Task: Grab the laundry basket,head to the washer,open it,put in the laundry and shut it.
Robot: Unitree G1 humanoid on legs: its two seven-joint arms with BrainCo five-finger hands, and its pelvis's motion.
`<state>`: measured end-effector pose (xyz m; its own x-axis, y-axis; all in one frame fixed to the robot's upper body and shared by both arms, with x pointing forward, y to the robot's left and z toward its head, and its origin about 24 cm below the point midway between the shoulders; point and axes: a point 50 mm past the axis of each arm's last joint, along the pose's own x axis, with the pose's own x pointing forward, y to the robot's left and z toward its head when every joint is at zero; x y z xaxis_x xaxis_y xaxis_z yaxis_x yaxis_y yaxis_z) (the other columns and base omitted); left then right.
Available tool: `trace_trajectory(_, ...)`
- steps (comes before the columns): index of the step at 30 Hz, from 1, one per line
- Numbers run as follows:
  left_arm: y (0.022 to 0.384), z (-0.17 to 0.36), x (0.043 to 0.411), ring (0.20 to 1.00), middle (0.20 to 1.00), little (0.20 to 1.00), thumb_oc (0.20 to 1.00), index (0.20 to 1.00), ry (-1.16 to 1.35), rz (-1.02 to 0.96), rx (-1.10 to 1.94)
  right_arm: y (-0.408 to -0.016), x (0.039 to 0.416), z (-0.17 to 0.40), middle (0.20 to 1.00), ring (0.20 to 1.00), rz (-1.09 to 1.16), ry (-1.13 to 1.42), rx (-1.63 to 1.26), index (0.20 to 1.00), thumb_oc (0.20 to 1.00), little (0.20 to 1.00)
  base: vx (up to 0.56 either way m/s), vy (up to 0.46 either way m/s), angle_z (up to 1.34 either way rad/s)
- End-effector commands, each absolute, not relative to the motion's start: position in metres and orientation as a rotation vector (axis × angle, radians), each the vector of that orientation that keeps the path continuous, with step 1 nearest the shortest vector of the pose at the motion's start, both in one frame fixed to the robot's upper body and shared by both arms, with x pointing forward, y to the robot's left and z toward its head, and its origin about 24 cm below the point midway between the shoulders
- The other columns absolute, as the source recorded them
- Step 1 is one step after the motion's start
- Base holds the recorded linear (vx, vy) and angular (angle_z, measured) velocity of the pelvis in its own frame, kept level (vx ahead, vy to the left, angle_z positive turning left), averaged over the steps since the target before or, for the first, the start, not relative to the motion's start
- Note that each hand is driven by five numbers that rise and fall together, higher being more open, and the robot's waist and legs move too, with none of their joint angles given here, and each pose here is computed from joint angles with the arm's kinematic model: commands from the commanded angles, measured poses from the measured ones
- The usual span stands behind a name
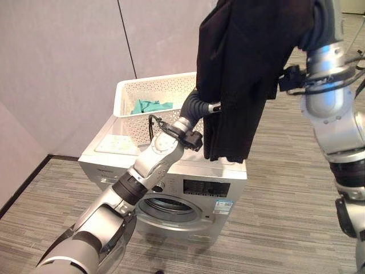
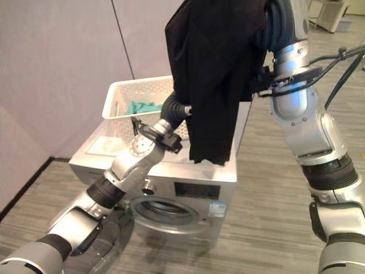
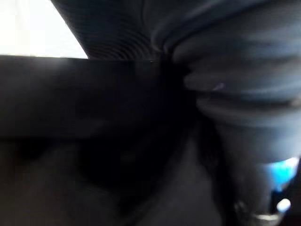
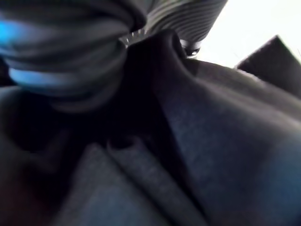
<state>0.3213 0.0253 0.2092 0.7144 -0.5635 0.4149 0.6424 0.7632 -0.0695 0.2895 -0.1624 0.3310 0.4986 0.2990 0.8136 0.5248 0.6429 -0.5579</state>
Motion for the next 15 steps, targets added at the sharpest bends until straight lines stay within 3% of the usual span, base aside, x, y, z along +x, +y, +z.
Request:
trace_trajectory(1, 0.007, 0.228, 0.322, 1.000, 1.000, 1.000, 1.000, 1.000, -0.421, -0.731, -0.233, -0.157, 0.283, 0.346, 0.200, 0.200, -0.128, -1.143, -0.845, 0.200, 0.200, 0.200, 0.00, 0.000, 0.00)
trace_trajectory(15, 0.007, 0.208, 0.313, 1.000, 1.000, 1.000, 1.000, 1.000, -0.332, -0.732, -0.395, -0.145, 0.299, 0.284, 0.200, 0.200, 0.145, -0.883, -0.549, 0.200, 0.200, 0.200, 0.01, 0.010, -0.03)
